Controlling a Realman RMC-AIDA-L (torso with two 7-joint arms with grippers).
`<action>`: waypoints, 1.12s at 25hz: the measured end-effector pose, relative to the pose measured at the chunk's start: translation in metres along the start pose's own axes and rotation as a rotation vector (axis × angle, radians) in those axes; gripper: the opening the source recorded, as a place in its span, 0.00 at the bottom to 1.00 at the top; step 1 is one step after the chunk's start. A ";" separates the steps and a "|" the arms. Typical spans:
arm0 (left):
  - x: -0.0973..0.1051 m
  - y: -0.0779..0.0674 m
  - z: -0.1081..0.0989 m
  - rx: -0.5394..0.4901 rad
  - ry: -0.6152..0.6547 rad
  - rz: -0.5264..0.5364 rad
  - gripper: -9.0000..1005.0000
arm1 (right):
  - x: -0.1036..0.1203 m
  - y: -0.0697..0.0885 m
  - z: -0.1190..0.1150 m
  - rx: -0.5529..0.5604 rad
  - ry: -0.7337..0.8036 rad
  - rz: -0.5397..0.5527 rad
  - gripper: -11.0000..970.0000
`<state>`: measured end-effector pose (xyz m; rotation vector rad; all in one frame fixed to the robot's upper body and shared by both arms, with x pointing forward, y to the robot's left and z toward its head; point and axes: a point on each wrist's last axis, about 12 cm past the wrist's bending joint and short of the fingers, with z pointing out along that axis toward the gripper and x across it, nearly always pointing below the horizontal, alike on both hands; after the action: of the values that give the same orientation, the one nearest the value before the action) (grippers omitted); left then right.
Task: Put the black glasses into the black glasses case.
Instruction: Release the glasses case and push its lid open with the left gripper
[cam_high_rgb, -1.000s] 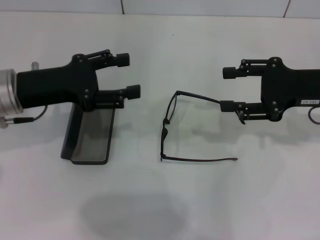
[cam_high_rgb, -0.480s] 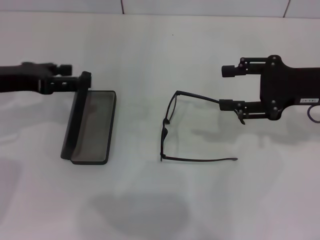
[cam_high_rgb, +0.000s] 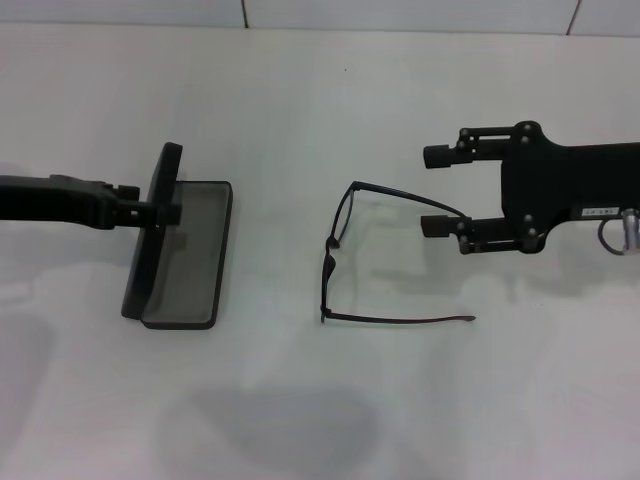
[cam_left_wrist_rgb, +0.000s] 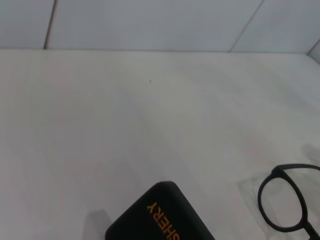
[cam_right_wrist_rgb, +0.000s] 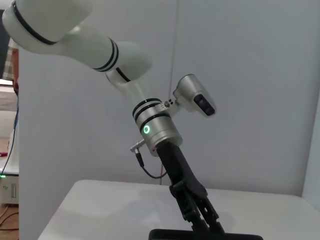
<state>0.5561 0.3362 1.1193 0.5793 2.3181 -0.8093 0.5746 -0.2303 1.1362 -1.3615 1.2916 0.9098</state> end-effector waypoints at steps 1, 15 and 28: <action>0.000 0.000 0.000 -0.002 0.003 -0.001 0.87 | 0.000 0.000 0.000 -0.001 0.000 0.000 0.71; -0.003 0.005 0.004 -0.053 0.063 -0.022 0.80 | 0.001 0.003 0.003 -0.016 0.006 0.001 0.71; -0.017 0.009 0.007 -0.086 0.067 0.029 0.35 | 0.004 0.023 0.008 -0.217 0.094 -0.045 0.71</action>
<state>0.5761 0.3345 1.1228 0.6096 2.3869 -0.6829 0.5535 -0.2217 1.1267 -1.6123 1.2552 0.9872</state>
